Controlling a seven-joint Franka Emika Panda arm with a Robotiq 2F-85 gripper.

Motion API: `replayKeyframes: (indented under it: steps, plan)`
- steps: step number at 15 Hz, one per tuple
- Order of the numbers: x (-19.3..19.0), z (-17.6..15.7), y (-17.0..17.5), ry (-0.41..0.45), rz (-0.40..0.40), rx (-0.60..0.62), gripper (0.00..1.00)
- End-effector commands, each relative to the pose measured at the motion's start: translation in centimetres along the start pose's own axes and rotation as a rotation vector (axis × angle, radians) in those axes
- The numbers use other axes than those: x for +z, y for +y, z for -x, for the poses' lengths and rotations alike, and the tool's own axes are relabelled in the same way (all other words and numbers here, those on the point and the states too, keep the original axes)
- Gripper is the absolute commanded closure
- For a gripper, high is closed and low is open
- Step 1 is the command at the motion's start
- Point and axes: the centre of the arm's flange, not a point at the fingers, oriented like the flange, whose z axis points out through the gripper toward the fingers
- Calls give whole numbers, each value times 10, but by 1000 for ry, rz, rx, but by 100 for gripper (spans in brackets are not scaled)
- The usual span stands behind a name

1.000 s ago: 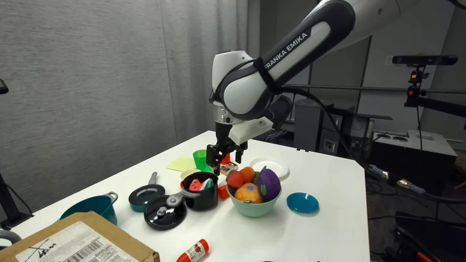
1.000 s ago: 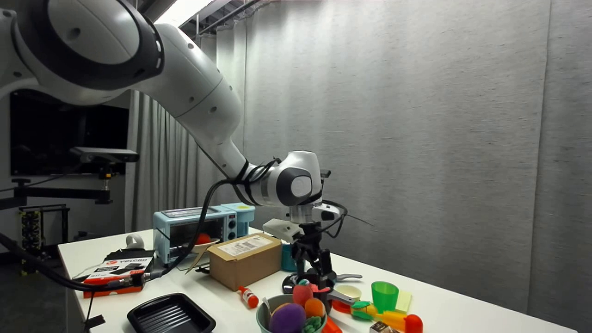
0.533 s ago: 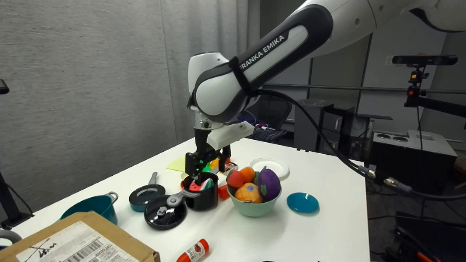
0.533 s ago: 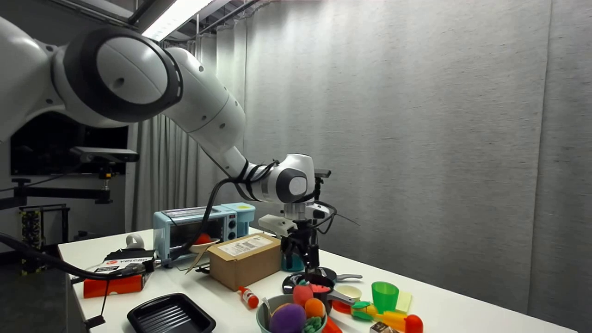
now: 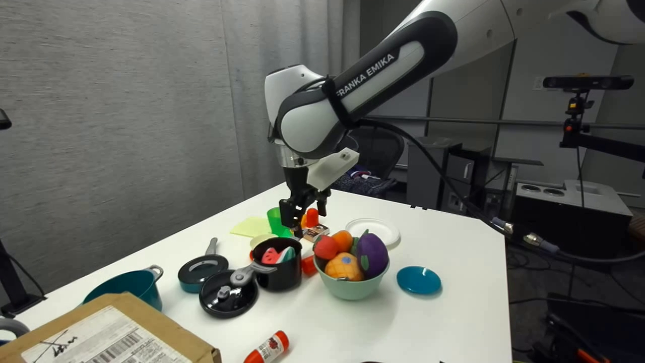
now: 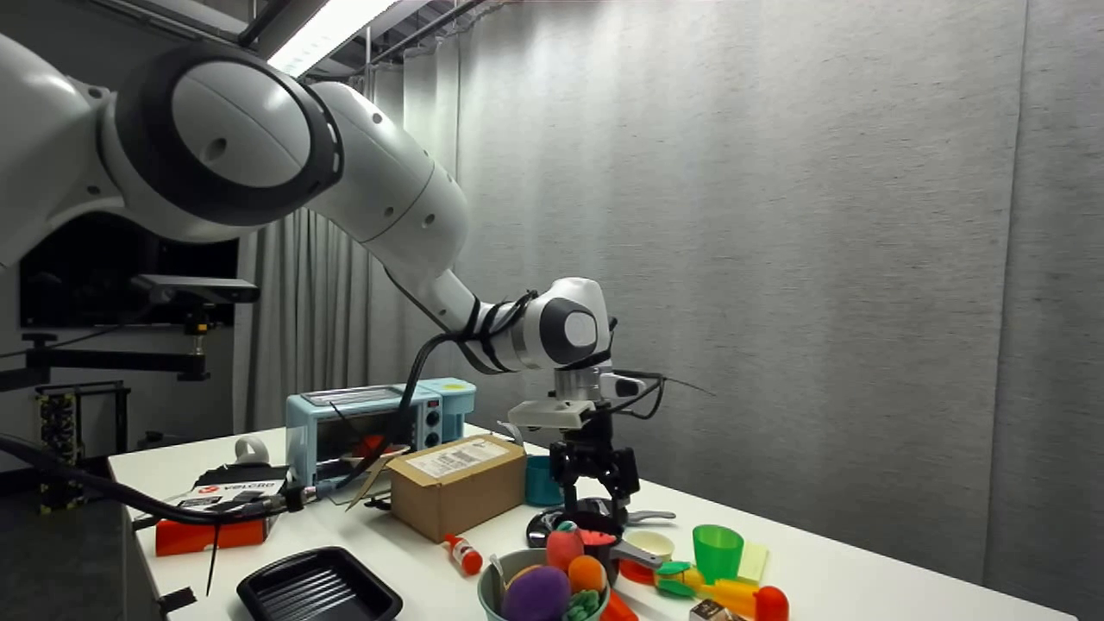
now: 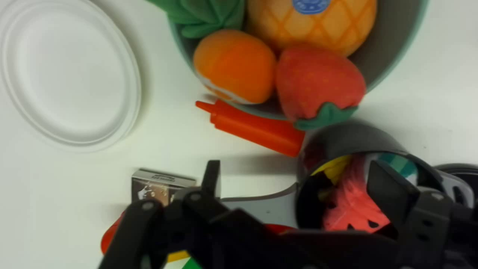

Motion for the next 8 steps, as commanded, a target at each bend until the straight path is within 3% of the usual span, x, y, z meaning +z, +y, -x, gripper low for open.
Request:
replayKeyframes:
  steps: [1, 2, 3, 8]
  plan:
    - [-12, 20, 27, 32, 45, -75, 0]
    - [-15, 23, 29, 35, 38, -77, 0]
    - [-7, 5, 21, 14, 34, -42, 0]
    - [-11, 12, 24, 17, 31, -52, 0]
